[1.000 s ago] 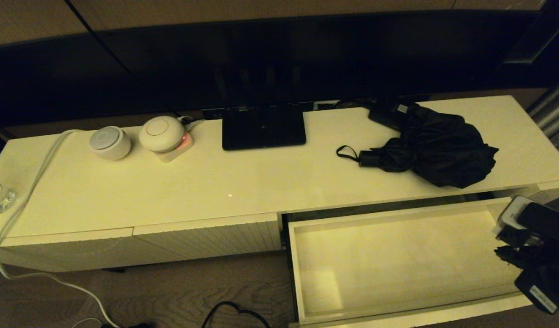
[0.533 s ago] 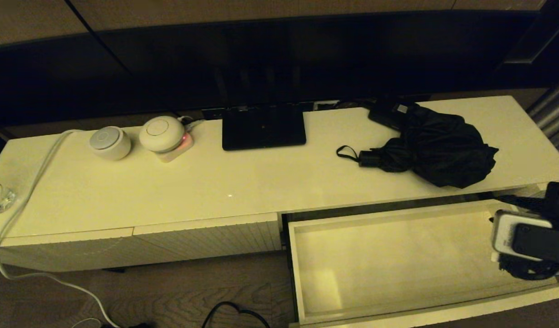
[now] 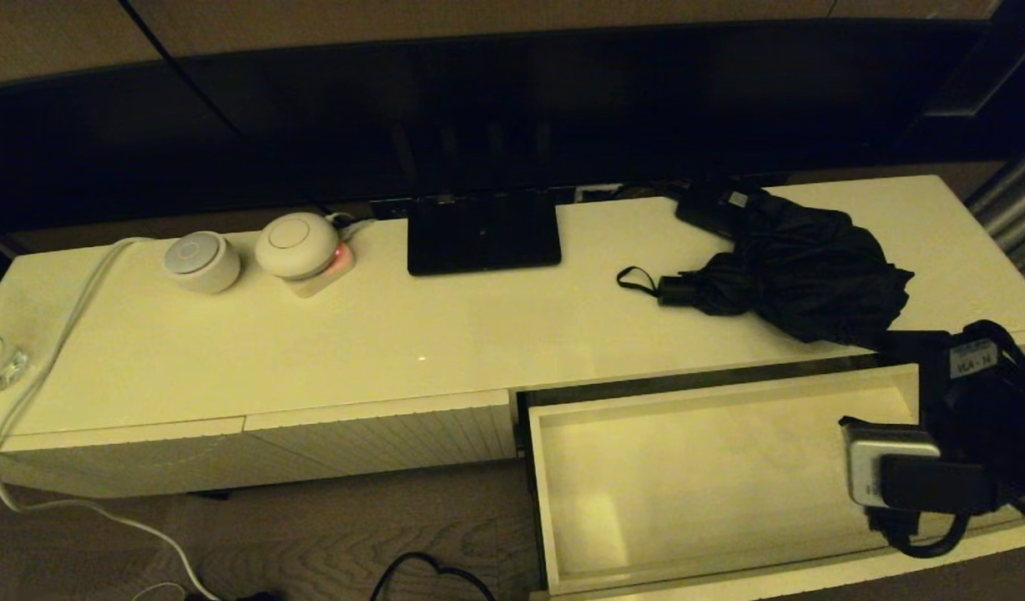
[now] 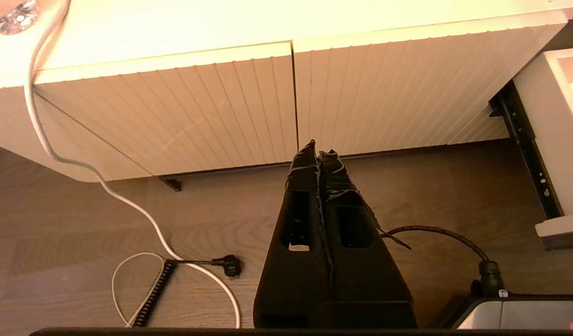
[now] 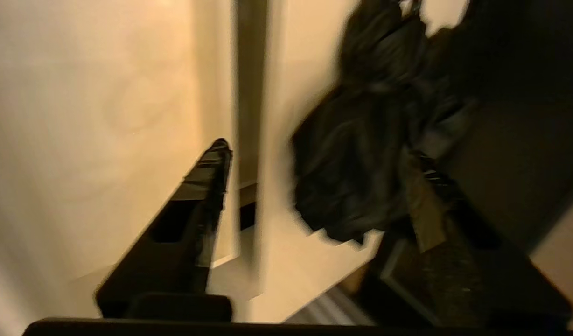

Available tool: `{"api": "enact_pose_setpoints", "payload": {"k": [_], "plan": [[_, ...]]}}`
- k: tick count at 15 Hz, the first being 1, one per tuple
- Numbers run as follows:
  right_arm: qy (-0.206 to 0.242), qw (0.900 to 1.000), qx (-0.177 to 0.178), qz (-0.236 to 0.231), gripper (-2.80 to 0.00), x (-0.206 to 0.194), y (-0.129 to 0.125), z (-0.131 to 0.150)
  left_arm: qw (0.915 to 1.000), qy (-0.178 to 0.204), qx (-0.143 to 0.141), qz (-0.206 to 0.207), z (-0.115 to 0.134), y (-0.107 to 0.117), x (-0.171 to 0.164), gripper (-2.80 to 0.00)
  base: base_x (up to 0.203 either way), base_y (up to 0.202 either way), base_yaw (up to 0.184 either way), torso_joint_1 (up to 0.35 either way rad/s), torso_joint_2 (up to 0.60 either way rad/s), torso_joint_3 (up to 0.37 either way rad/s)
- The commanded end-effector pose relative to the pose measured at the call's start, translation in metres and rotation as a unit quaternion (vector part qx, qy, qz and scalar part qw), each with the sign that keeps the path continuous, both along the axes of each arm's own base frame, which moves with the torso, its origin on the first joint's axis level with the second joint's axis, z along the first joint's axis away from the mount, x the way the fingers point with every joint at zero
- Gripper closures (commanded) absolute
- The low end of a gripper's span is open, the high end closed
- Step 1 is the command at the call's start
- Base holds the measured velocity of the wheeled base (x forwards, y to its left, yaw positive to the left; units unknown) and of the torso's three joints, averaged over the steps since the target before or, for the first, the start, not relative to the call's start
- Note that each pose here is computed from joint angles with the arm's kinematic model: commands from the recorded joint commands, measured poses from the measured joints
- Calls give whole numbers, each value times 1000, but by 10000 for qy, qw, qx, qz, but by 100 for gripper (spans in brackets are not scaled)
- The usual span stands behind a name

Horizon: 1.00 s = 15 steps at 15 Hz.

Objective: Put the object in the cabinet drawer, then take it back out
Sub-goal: Put the umbrella in the drawer

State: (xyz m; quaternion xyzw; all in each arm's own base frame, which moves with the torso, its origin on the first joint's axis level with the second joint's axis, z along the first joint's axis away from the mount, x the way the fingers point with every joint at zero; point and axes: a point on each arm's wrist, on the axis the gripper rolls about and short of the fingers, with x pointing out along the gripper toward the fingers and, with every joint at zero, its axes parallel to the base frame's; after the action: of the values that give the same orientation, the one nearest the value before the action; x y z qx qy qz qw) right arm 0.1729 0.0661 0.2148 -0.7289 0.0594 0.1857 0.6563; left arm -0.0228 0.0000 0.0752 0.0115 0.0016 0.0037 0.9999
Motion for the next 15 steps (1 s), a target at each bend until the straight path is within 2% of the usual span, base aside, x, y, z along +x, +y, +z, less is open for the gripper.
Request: {"api": "enact_pose_setpoints", "payload": {"k": [1, 5, 12, 15], "plan": [[80, 9996, -231, 105, -280, 24, 7, -7, 10000, 15, 0, 1, -1, 0, 0, 0, 0, 0, 0, 0, 0, 0], [141, 9989, -250, 381, -280, 68, 21, -5, 10000, 15, 0, 1, -1, 0, 0, 0, 0, 0, 0, 0, 0, 0], [-50, 9997, -217, 108, -280, 125, 24, 9, 10000, 15, 0, 1, -1, 0, 0, 0, 0, 0, 0, 0, 0, 0], [-174, 9995, -162, -197, -280, 137, 20, 18, 10000, 15, 0, 1, -1, 0, 0, 0, 0, 0, 0, 0, 0, 0]]}}
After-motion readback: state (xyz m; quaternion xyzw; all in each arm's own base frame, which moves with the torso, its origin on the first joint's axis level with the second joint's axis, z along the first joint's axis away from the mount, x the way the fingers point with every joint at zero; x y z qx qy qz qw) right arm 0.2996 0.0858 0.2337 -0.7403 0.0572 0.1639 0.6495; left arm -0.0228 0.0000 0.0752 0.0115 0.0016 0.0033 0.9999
